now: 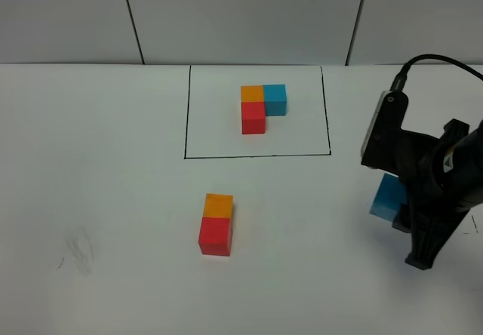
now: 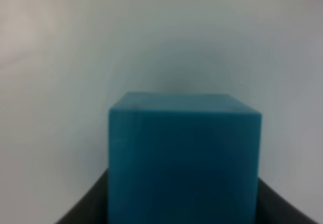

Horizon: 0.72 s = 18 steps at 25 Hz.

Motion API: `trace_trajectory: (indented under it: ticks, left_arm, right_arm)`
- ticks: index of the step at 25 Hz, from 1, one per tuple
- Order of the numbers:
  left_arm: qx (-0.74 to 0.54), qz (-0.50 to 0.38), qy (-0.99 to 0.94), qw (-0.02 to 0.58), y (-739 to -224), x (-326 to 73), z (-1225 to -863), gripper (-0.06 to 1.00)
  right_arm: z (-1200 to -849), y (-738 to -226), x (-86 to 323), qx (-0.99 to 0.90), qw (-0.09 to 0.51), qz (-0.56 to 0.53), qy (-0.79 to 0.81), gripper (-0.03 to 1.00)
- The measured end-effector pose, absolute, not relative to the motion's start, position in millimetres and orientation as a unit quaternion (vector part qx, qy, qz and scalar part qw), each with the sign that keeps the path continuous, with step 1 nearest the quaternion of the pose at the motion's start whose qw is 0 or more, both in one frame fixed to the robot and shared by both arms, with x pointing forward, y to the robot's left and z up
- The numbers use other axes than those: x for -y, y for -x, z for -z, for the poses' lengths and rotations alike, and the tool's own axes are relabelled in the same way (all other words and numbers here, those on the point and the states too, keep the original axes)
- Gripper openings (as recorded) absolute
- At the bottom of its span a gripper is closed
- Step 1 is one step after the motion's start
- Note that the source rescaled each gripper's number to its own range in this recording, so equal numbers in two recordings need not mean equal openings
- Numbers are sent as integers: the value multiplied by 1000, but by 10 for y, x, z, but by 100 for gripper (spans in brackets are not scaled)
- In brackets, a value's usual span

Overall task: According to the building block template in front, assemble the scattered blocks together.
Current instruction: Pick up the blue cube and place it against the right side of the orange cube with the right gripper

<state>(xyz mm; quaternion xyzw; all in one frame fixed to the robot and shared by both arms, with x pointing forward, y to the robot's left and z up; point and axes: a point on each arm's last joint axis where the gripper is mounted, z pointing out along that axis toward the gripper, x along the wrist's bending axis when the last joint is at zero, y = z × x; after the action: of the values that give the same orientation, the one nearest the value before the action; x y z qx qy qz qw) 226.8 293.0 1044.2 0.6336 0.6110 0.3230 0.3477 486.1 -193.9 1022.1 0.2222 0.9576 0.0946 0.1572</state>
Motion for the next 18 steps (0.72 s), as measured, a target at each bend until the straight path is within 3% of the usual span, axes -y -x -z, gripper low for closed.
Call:
trace_trajectory:
  ticks: [18]
  left_arm:
    - [-611, -323, -634, 347, -2268, -2930, -10442, 0]
  right_arm:
    - [-10159, -5325, 1257, -973, 143, -111, -144, 52]
